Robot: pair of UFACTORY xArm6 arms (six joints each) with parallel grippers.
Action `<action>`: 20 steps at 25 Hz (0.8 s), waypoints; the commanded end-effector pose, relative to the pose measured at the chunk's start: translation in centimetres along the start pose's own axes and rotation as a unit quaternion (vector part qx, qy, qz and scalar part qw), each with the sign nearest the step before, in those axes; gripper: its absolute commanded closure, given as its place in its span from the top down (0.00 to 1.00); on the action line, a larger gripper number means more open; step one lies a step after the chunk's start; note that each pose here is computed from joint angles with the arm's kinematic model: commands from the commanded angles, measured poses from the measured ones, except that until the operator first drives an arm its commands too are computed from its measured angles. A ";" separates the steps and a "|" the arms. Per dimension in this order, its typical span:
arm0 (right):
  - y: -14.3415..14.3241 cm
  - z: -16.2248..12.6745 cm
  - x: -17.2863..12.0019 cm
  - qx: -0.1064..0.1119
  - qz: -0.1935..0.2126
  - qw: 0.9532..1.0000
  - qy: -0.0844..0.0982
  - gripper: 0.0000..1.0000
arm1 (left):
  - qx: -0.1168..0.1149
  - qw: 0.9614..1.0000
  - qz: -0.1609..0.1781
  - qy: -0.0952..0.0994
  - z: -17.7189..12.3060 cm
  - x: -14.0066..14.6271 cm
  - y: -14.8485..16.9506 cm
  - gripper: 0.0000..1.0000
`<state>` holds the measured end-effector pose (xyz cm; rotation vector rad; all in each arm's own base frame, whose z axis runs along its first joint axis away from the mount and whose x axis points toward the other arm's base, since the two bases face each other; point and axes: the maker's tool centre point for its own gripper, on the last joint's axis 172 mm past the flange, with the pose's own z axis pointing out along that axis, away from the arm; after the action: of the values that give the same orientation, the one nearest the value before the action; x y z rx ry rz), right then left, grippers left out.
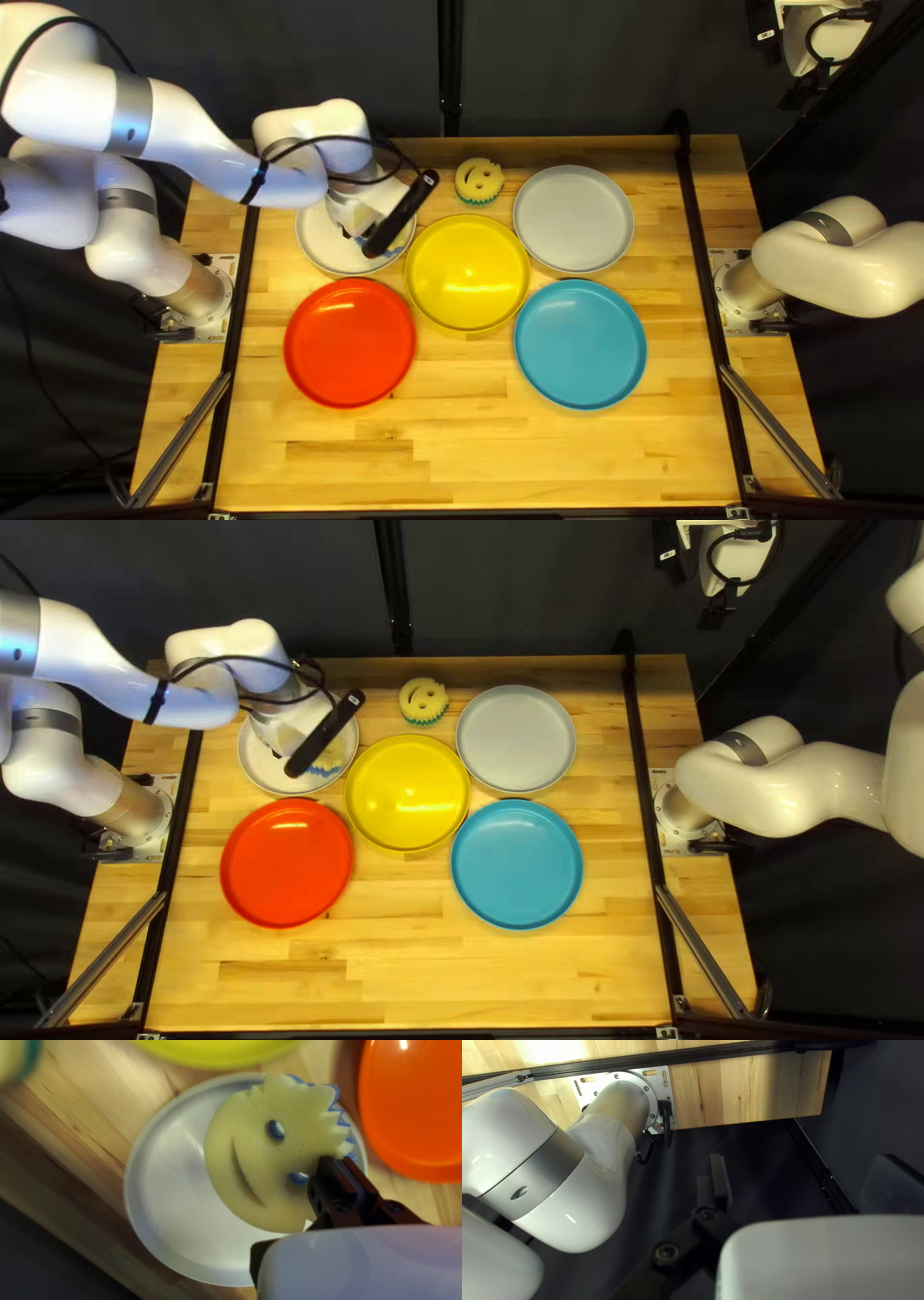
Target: Pick up sponge and scrub the plate
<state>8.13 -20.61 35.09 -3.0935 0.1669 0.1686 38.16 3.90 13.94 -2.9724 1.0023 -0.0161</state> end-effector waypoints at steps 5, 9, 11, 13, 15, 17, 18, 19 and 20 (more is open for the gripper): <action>0.0 0.0 0.0 0.000 0.000 1.000 0.000 1.00 | 0.017 0.999 0.028 0.006 1.2 2.9 0.8 0.00; 0.0 0.0 0.0 0.000 0.000 1.000 0.000 1.00 | 0.016 0.999 0.044 0.022 3.6 5.3 0.9 0.00; 0.0 0.0 0.0 0.000 0.000 1.000 0.000 1.00 | 0.015 0.998 0.050 0.030 4.6 6.7 0.8 0.00; 0.0 0.0 0.0 0.000 0.000 1.000 0.000 1.00 | 0.013 0.998 0.057 0.035 5.6 7.7 0.7 0.00; 0.0 0.0 0.0 0.000 0.000 1.000 0.000 1.00 | 0.011 0.997 0.061 0.039 6.2 8.1 0.7 0.00; 0.0 0.0 0.0 0.000 0.000 1.000 0.000 1.00 | 0.009 0.997 0.065 0.042 6.5 8.3 0.8 0.00; 0.0 0.0 0.0 0.000 0.000 1.000 0.000 1.00 | 0.008 0.997 0.067 0.043 6.6 8.4 0.8 0.00; 0.0 0.0 0.0 0.000 0.000 1.000 0.000 1.00 | 0.006 0.997 0.068 0.043 6.7 8.4 0.8 0.00; 0.0 0.0 0.0 0.000 0.000 1.000 0.000 1.00 | 0.006 0.997 0.069 0.044 6.5 7.9 1.0 0.00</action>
<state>8.13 -20.61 35.10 -3.0935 0.1669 0.1686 44.30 -1.77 7.44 -2.9067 1.2024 -0.1477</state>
